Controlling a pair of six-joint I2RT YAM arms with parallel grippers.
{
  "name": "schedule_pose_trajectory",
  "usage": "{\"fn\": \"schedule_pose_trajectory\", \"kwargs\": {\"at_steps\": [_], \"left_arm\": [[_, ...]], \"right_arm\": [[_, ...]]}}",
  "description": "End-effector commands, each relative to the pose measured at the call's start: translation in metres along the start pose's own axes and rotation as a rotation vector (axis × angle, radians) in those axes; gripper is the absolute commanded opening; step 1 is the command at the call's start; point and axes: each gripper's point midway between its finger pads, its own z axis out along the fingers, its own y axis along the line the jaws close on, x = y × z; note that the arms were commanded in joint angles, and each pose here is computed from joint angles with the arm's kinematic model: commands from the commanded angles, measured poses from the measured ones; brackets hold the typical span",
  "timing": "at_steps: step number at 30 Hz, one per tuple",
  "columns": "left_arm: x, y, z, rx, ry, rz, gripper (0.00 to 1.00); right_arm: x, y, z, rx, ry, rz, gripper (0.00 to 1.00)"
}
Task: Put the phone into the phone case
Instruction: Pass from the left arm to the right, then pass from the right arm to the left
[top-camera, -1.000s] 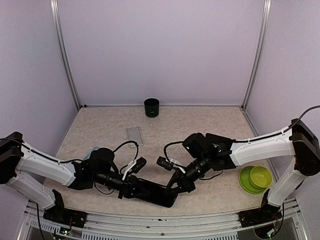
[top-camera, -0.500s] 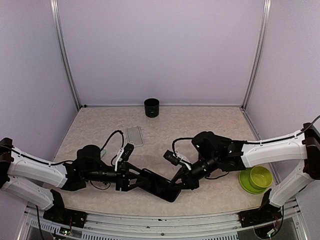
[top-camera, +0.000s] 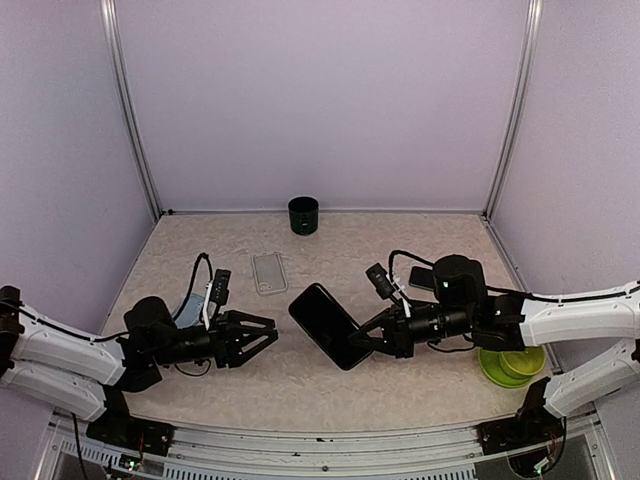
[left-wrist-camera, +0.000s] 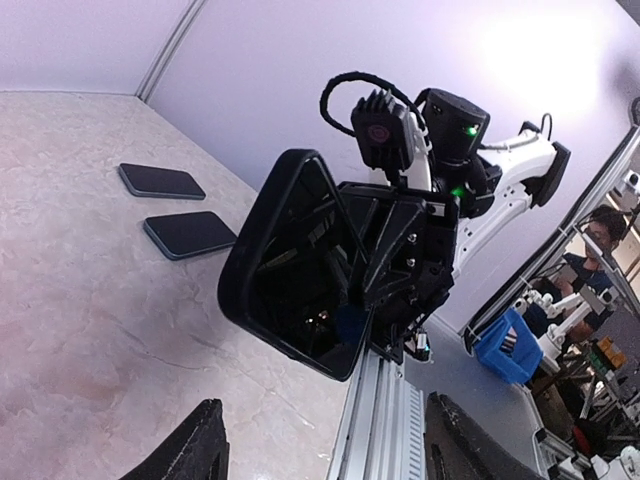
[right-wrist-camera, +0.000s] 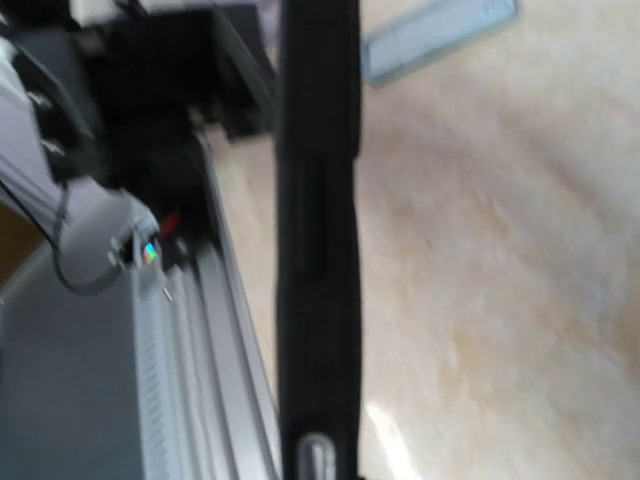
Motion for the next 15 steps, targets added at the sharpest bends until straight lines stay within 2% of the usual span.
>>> {"fn": "schedule_pose_trajectory", "kwargs": {"at_steps": [1,6,15], "left_arm": [[-0.021,-0.009,0.005,0.054,-0.107,-0.036,0.66],[-0.027,-0.018,0.025,0.12,-0.111,-0.049,0.65],[-0.037,-0.022,0.052,0.181,-0.13,-0.061,0.59]], "right_arm": [[-0.048,0.028,-0.016,-0.099,-0.224,-0.04,0.0],[-0.049,0.037,-0.019,-0.171,-0.271,-0.02,0.0],[-0.04,0.045,-0.013,-0.23,-0.264,0.0,0.0]]}}
